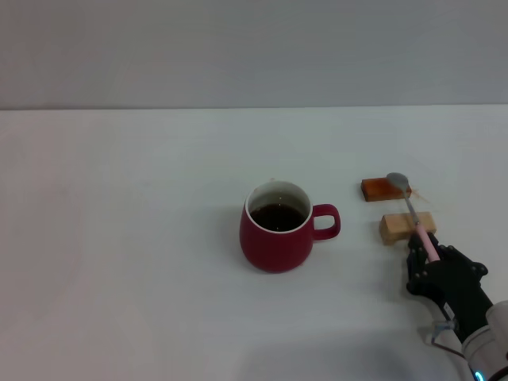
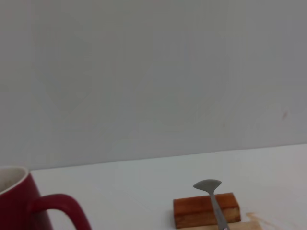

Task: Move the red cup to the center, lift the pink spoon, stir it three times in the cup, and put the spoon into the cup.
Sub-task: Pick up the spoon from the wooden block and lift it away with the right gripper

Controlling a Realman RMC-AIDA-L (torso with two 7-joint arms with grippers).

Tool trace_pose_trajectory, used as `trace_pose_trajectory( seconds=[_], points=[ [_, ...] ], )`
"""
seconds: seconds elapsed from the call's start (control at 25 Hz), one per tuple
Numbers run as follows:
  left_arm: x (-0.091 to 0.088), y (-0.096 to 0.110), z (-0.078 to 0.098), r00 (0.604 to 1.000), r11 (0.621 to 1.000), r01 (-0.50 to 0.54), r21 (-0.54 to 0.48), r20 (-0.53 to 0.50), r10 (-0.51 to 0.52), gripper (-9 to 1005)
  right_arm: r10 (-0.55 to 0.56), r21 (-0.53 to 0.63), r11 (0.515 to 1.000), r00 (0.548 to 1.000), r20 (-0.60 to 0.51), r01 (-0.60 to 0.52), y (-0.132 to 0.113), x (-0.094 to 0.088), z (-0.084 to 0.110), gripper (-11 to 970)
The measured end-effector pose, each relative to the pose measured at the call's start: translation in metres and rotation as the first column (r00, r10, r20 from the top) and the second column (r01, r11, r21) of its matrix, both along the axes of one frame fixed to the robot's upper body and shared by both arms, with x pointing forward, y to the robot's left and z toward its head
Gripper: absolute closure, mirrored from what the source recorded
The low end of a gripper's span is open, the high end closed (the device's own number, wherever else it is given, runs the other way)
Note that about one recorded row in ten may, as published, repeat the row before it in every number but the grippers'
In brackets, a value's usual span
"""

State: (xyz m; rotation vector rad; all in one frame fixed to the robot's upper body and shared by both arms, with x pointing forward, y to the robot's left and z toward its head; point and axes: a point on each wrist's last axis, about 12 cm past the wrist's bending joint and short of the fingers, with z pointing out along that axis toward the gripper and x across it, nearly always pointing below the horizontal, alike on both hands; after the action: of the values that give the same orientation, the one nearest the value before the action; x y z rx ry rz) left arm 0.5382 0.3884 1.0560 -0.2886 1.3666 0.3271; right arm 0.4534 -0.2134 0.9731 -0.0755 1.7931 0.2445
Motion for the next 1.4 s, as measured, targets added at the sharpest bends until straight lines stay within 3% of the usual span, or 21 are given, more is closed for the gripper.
trace_pose_trajectory(
  seconds=[0.64, 1.08, 1.4],
  points=[
    [0.0, 0.001, -0.001, 1.0, 1.0, -0.002, 0.003, -0.014, 0.002, 153, -0.031, 0.002, 1.0, 0.999, 0.042, 0.031, 0.002, 0.006, 0.009, 803],
    [0.001, 0.002, -0.001, 1.0, 1.0, -0.002, 0.004, -0.014, 0.002, 153, -0.137, 0.033, 0.991, 0.973, 0.185, 0.133, -0.007, 0.012, 0.03, 803],
    [0.001, -0.001, -0.002, 1.0, 1.0, 0.002, -0.001, -0.015, -0.002, 153, -0.164, 0.105, 0.984, 0.959, 0.23, 0.144, 0.002, 0.023, 0.045, 803]
  ],
)
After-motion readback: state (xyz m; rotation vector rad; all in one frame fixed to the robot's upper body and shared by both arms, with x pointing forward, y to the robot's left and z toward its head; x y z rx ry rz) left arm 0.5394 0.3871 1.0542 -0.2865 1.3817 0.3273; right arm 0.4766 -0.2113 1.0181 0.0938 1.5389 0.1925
